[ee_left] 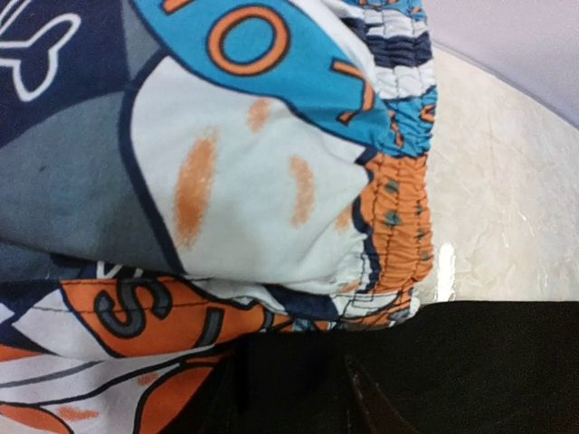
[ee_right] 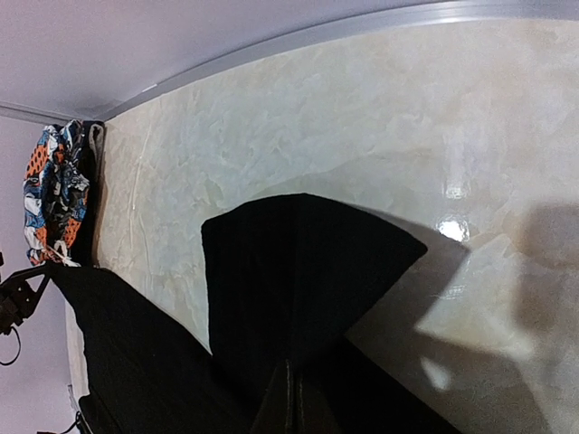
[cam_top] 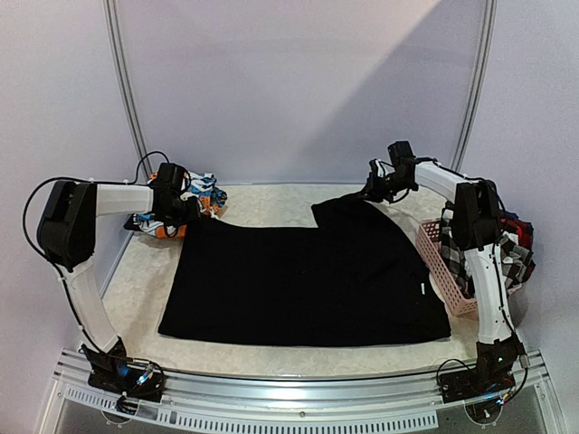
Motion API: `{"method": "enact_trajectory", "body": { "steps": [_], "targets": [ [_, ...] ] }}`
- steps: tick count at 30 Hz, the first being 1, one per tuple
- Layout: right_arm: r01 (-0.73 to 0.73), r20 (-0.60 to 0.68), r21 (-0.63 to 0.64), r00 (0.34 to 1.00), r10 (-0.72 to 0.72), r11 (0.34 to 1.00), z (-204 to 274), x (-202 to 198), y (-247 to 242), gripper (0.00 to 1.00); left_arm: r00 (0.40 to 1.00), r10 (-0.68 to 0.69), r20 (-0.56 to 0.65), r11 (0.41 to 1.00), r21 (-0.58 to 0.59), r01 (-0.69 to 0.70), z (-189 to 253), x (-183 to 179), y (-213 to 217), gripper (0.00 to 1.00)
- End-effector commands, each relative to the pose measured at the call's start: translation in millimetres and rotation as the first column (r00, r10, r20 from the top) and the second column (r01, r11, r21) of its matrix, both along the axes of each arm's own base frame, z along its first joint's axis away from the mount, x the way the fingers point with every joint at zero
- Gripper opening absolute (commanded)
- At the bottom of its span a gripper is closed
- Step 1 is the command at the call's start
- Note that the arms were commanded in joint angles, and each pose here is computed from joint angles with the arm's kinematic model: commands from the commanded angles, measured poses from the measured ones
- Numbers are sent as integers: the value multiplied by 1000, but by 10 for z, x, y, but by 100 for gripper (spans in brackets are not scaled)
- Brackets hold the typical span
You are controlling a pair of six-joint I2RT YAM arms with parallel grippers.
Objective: Fold and stack the mixed laundry pile
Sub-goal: Pick up the 1/3-folded T-shirt from the center of the board.
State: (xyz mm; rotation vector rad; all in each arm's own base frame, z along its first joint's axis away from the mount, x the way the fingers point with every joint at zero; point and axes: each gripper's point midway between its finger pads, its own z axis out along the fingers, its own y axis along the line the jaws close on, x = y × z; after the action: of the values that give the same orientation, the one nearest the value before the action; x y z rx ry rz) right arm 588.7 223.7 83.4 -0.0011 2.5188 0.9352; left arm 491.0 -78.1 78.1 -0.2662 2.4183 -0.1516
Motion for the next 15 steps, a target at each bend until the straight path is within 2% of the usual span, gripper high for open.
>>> {"method": "enact_trajectory", "body": {
  "steps": [1, 7, 10, 12, 15],
  "targets": [
    [-13, 48, -3, 999, 13, 1000, 279, -33, 31, 0, 1000, -27, -11, 999, -25, 26, -82, 105, -47, 34],
    [-14, 48, -11, 999, 14, 1000, 294, -52, 26, 0, 1000, -24, -8, 999, -46, 24, -101, 85, -75, 23],
    [-16, 50, -11, 999, 16, 1000, 317, -63, 29, 0, 1000, -18, -7, 999, -42, 18, -88, 58, -58, 13],
    [-15, 50, -12, 999, 15, 1000, 322, -71, 27, 0, 1000, -12, -4, 999, -39, 12, -72, 43, -44, 0],
    [-16, 54, -13, 998, 16, 1000, 344, -78, 29, 0, 1000, -5, 7, 999, -40, 5, -28, 24, -30, 0]
  ]
}}
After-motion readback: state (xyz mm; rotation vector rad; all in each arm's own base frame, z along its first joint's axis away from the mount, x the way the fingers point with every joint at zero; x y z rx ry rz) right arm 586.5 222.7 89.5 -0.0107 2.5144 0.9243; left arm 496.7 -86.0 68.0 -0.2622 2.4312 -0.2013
